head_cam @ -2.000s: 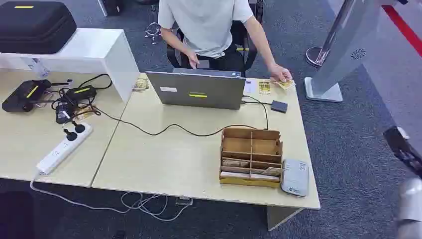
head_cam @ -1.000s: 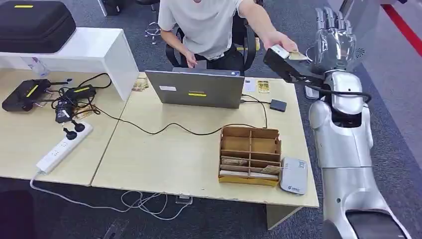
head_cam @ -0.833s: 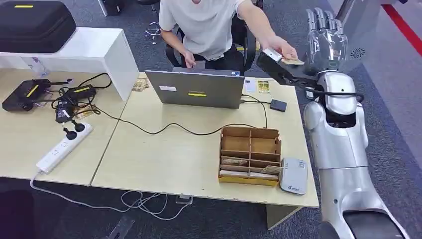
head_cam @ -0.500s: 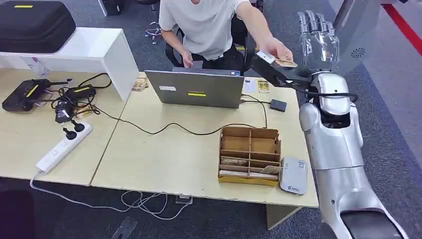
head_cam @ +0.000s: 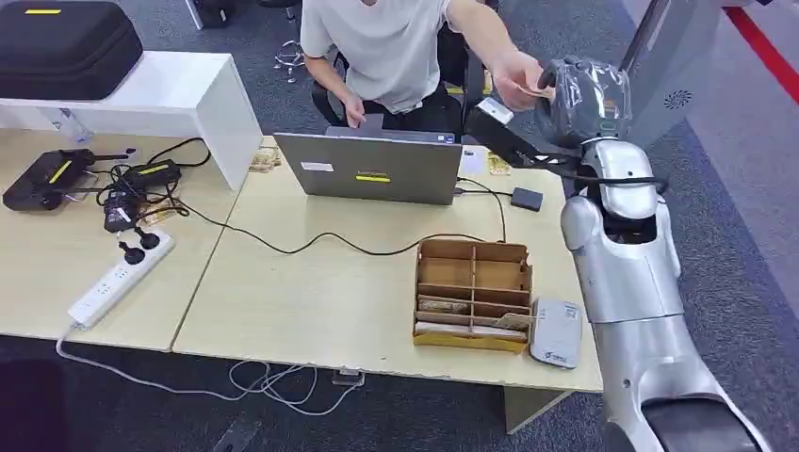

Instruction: Pass the card to the sensor for recognition and then transmit it.

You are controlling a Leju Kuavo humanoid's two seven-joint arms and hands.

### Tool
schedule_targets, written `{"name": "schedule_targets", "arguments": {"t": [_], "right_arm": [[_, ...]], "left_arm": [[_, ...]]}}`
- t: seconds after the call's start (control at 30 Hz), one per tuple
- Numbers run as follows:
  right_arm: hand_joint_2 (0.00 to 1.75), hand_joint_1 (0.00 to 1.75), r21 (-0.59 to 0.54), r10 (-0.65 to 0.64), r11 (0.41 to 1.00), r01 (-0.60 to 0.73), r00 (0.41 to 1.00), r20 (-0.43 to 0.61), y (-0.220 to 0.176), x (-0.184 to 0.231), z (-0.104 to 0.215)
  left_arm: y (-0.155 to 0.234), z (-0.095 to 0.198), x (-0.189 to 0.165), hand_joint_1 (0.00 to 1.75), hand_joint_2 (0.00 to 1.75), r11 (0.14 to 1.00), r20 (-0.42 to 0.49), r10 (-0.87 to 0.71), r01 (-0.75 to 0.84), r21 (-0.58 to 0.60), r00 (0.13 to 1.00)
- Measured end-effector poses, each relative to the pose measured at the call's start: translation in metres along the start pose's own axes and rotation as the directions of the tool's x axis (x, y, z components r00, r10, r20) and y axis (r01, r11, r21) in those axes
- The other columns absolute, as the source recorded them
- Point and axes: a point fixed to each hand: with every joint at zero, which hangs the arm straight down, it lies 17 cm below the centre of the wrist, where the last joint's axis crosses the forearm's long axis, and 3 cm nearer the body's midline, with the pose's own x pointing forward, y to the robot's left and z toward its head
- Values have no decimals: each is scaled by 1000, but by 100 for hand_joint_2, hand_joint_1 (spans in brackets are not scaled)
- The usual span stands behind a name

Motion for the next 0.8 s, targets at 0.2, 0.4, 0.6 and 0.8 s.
{"name": "schedule_targets", "arguments": {"t": [0.2,0.4,0.6,0.8], "right_arm": [[175,175,2,-2,1000,2,1000,16,1,7,0],[175,175,-4,-11,1000,12,999,42,1,16,1],[175,175,-41,-3,999,6,997,83,3,27,12],[175,175,-49,3,999,2,996,92,2,28,16]], "left_arm": [[-3,0,-1,0,175,1000,-9,0,0,-9,1000],[-3,1,-10,0,175,1000,-56,-13,12,-9,998],[-1,1,-12,0,175,1000,-65,17,-17,3,998],[-1,1,-12,0,175,1000,-65,24,-24,4,998]]}}
